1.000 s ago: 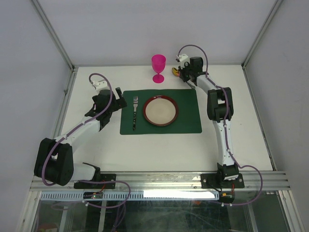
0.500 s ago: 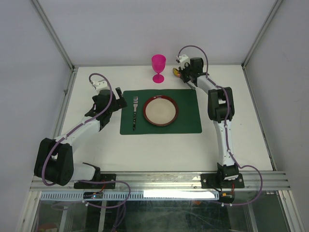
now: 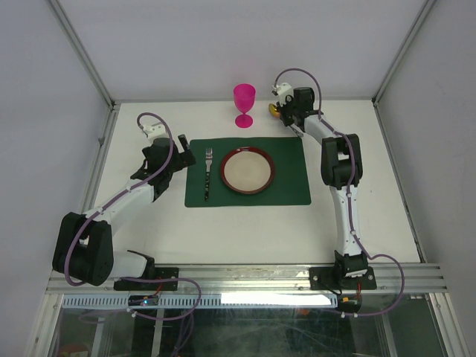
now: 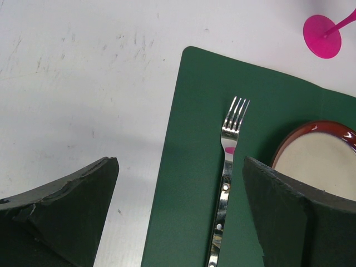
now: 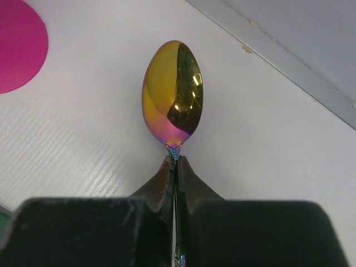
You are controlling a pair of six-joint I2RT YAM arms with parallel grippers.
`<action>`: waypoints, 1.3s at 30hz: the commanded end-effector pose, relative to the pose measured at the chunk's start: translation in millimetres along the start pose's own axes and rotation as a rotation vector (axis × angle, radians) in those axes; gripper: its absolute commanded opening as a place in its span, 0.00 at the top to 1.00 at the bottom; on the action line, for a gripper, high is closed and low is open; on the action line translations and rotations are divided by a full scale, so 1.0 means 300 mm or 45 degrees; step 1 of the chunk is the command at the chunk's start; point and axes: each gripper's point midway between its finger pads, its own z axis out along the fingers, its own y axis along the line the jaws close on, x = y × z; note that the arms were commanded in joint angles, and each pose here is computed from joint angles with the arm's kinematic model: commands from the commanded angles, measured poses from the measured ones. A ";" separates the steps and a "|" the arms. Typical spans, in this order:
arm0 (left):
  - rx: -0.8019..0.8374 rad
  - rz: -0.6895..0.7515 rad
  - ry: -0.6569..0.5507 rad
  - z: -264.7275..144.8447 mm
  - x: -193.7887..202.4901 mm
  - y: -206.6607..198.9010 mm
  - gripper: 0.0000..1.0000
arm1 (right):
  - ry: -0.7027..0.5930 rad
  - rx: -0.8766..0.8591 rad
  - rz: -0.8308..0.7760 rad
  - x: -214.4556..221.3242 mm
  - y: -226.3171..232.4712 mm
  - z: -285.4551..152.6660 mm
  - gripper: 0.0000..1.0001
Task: Set the dinner table for one person
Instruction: Pick up the spoon from the center of the board, then place the spoon on the napkin.
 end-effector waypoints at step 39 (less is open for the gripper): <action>0.179 -0.098 -0.089 -0.061 -0.098 -0.087 0.01 | 0.026 0.420 0.424 -0.122 0.206 -0.608 1.00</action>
